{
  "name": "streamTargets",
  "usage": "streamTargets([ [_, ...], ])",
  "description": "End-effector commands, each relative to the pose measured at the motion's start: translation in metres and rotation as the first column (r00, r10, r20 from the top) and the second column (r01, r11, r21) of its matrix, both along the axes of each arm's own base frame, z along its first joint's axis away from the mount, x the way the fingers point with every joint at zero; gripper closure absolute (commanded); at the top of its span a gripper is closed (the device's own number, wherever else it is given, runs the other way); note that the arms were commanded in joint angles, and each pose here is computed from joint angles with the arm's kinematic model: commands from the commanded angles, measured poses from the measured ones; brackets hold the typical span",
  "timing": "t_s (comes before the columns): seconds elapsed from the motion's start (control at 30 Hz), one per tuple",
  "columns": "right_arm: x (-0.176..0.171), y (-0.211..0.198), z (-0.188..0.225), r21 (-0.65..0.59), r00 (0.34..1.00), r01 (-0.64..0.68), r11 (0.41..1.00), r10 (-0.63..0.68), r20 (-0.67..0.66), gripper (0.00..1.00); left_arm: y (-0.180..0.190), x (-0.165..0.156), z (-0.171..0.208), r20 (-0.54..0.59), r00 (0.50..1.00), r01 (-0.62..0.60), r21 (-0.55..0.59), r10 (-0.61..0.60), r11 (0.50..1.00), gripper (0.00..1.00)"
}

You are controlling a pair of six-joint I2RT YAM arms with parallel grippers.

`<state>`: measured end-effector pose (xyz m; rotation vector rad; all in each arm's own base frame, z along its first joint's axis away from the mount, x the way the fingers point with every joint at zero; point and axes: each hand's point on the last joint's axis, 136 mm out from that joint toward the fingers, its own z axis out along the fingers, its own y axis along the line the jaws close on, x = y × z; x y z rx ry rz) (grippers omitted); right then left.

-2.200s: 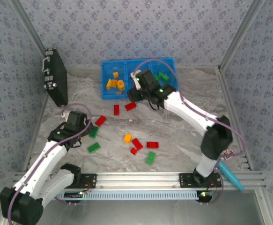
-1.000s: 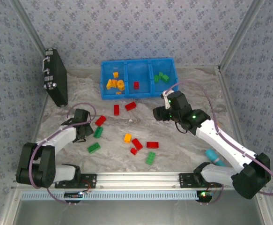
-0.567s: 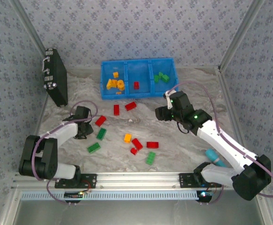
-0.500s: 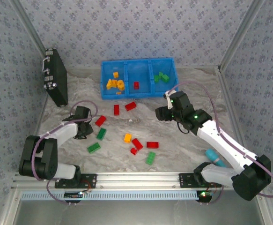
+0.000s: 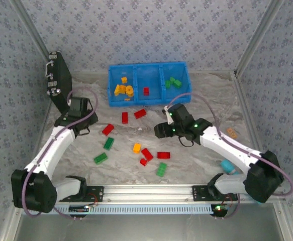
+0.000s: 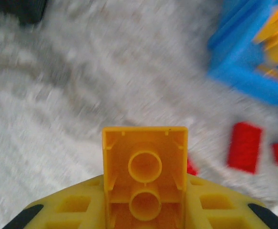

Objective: Sort the legos into containers by color
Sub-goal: Pick up the lego from the middle-left of the table, then place the lego in the container.

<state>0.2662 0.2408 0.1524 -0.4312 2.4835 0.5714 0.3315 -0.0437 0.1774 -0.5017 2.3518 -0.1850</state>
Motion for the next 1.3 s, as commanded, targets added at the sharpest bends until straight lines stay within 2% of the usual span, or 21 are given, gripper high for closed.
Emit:
streamTargets([
  [0.0,-0.007,0.036,-0.011,0.149,0.994,0.007,0.989,0.009,-0.106,0.30,-0.023,0.016,0.031,0.062,0.995,0.081,-0.016,-0.080,0.997,0.73],
  [0.2,-0.014,0.085,-0.043,0.088,0.990,-0.077,0.993,0.087,-0.115,0.30,-0.073,0.074,0.053,0.154,0.973,0.185,-0.053,-0.175,0.981,0.73],
  [0.33,-0.017,0.107,-0.061,0.029,0.984,-0.138,0.990,0.140,-0.110,0.29,-0.100,0.116,0.050,0.171,0.961,0.233,-0.082,-0.217,0.969,0.74],
  [0.5,-0.024,0.126,-0.075,-0.029,0.976,-0.182,0.983,0.177,-0.126,0.28,-0.126,0.162,0.018,0.140,0.959,0.265,-0.118,-0.248,0.957,0.74],
  [0.7,-0.035,0.131,-0.092,-0.123,0.970,-0.210,0.970,0.191,-0.150,0.27,-0.150,0.201,-0.028,0.070,0.956,0.292,-0.155,-0.284,0.944,0.74],
  [0.97,-0.031,0.129,-0.093,-0.208,0.977,-0.188,0.960,0.161,-0.140,0.27,-0.168,0.228,-0.061,0.014,0.951,0.307,-0.166,-0.309,0.937,0.71],
  [1.1,-0.032,0.125,-0.091,-0.219,0.980,-0.167,0.961,0.137,-0.143,0.27,-0.171,0.231,-0.075,-0.015,0.951,0.303,-0.170,-0.310,0.938,0.62],
  [1.27,-0.037,0.125,-0.092,-0.231,0.978,-0.171,0.958,0.137,-0.157,0.26,-0.169,0.232,-0.074,-0.013,0.953,0.296,-0.163,-0.302,0.941,0.51],
])
